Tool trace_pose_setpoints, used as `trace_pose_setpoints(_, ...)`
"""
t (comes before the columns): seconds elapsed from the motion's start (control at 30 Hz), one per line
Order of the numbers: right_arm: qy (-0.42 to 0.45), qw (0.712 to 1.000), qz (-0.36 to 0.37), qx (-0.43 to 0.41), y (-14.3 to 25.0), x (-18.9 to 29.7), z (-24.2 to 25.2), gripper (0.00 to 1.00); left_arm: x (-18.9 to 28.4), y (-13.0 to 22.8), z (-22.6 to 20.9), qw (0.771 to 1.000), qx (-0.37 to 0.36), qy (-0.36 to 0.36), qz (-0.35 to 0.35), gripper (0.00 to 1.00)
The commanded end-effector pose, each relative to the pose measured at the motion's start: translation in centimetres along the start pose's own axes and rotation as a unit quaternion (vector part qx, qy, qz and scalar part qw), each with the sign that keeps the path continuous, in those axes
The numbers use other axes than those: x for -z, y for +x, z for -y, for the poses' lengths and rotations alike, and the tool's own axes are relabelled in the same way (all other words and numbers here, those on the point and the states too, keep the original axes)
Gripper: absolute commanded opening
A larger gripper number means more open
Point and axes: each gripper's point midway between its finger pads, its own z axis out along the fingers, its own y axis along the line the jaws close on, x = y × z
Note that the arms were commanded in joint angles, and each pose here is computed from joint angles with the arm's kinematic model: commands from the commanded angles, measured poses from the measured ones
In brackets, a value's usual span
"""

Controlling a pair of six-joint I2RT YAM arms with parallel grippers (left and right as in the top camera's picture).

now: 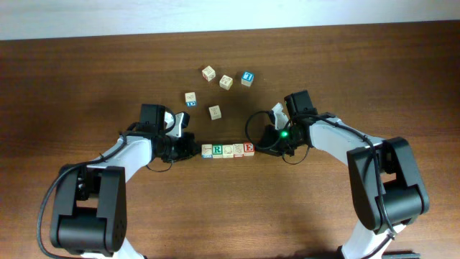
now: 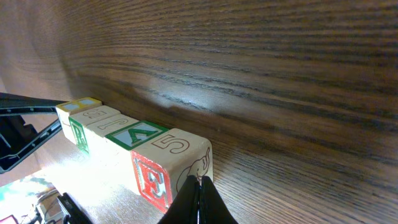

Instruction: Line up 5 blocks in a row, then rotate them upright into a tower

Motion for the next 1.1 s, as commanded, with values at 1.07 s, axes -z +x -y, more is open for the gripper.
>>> trace_pose_setpoints(1.07,-0.144,0.984,-0.034,0.094,1.5,0.5,-5.8,0.05,-0.5,0.9,1.4,0.999,0.0,0.034,-0.018,0.0)
